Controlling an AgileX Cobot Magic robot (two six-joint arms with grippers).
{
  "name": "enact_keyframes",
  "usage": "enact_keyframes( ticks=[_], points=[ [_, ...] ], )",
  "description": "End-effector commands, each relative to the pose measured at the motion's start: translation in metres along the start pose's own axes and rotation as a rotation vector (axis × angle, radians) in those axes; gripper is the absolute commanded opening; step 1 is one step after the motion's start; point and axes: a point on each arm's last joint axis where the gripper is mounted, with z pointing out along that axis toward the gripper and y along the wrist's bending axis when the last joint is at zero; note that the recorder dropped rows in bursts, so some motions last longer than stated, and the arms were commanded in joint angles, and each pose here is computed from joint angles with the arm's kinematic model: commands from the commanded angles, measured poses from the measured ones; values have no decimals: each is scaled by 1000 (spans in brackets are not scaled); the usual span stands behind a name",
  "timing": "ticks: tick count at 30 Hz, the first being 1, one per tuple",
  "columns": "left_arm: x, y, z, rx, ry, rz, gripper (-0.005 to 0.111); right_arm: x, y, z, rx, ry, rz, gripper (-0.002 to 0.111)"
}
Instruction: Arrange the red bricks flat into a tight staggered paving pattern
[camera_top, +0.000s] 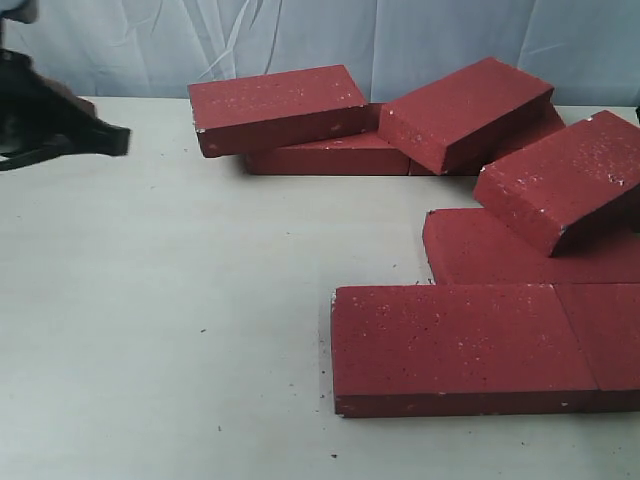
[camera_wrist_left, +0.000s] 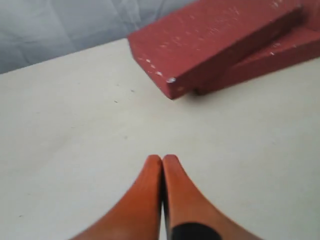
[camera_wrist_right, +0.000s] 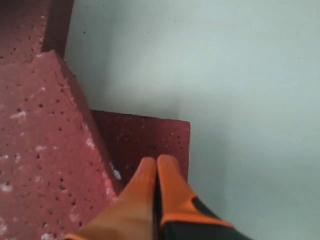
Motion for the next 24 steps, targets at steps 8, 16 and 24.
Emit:
enact_keyframes(
  ticks=[8,16,24],
  points=[
    [-8,-101,67,220,143,273,0,4,3,0,-57,43,-29,-1],
    [-21,-144,105,348,187,298,0,5,10,-21,-112,95,-44,-1],
    [-32,-171,133,492,204,279,0,0,21,-39,-212,68,11,-1]
  ],
)
